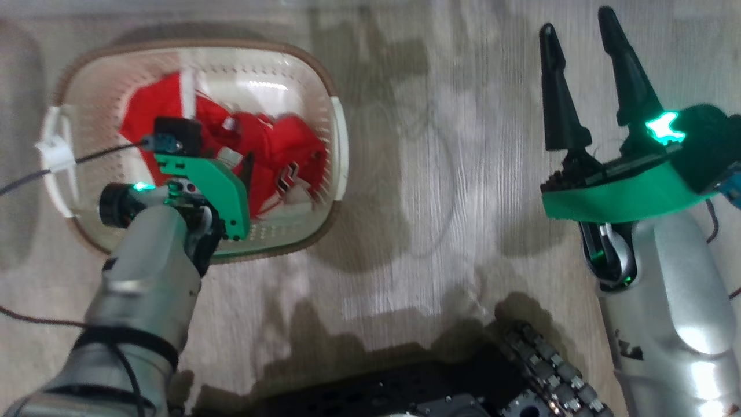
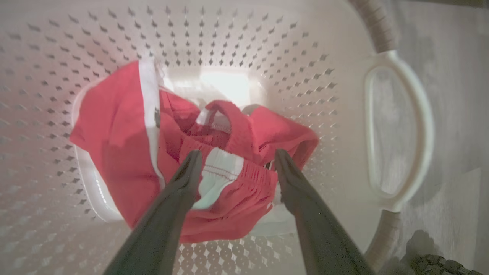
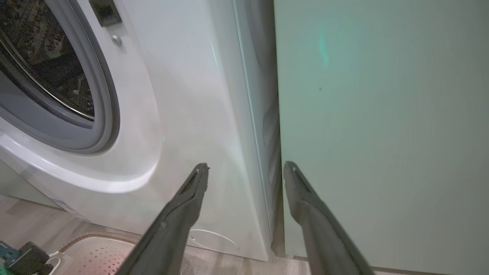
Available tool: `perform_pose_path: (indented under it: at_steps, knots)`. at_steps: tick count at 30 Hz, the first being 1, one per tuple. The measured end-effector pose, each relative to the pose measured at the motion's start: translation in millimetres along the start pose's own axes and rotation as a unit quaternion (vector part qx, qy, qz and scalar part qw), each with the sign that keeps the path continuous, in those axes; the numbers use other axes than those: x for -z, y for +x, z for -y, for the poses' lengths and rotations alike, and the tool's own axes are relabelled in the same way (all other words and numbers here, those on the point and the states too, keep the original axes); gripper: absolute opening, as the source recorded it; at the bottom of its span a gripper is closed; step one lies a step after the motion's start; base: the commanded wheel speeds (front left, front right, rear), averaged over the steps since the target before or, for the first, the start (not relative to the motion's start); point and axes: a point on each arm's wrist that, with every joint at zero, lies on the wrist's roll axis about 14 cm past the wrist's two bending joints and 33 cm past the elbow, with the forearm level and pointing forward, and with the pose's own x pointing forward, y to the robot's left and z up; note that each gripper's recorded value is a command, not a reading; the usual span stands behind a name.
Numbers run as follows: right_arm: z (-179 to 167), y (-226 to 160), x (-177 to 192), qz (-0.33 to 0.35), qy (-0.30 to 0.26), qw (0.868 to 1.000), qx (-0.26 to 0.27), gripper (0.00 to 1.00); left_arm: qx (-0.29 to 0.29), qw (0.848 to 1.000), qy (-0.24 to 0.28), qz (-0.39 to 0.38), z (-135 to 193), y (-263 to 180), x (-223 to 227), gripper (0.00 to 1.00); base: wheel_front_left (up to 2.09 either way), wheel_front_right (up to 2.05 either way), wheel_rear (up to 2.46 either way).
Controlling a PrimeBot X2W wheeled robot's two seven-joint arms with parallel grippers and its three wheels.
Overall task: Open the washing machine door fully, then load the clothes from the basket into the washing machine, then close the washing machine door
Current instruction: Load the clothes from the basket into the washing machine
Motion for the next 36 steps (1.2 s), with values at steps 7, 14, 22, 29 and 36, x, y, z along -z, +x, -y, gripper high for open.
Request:
perform_pose_path:
  at_steps: [7, 14, 22, 29, 36]
  knots:
    - [11.6, 4.5, 30.1, -0.027, 0.000, 1.000, 0.007, 1.00, 0.001, 0.996, -0.014, -0.091, -10.7, 38.0, 46.6, 1.00, 0.00, 0.00, 0.00]
    - [24.3, 1.9, 53.2, -0.054, -0.005, 0.998, 0.019, 1.00, -0.011, 0.987, -0.026, -0.158, -14.7, 60.8, 82.5, 1.00, 0.00, 0.00, 0.00]
    - [27.9, -1.2, 52.1, -0.056, -0.007, 0.998, 0.023, 1.00, -0.015, 0.982, -0.019, -0.185, -14.2, 63.3, 90.1, 0.00, 0.00, 0.00, 0.00]
    - [23.5, -0.7, 33.7, -0.037, -0.002, 0.999, 0.021, 1.00, -0.020, 0.988, 0.011, -0.152, -17.4, 51.8, 66.7, 0.00, 0.00, 0.00, 0.00]
    - [14.7, -2.6, 3.0, -0.007, -0.009, 1.000, 0.014, 1.00, -0.018, 0.998, 0.035, -0.059, -17.5, 23.4, 26.1, 0.00, 0.00, 0.00, 0.00]
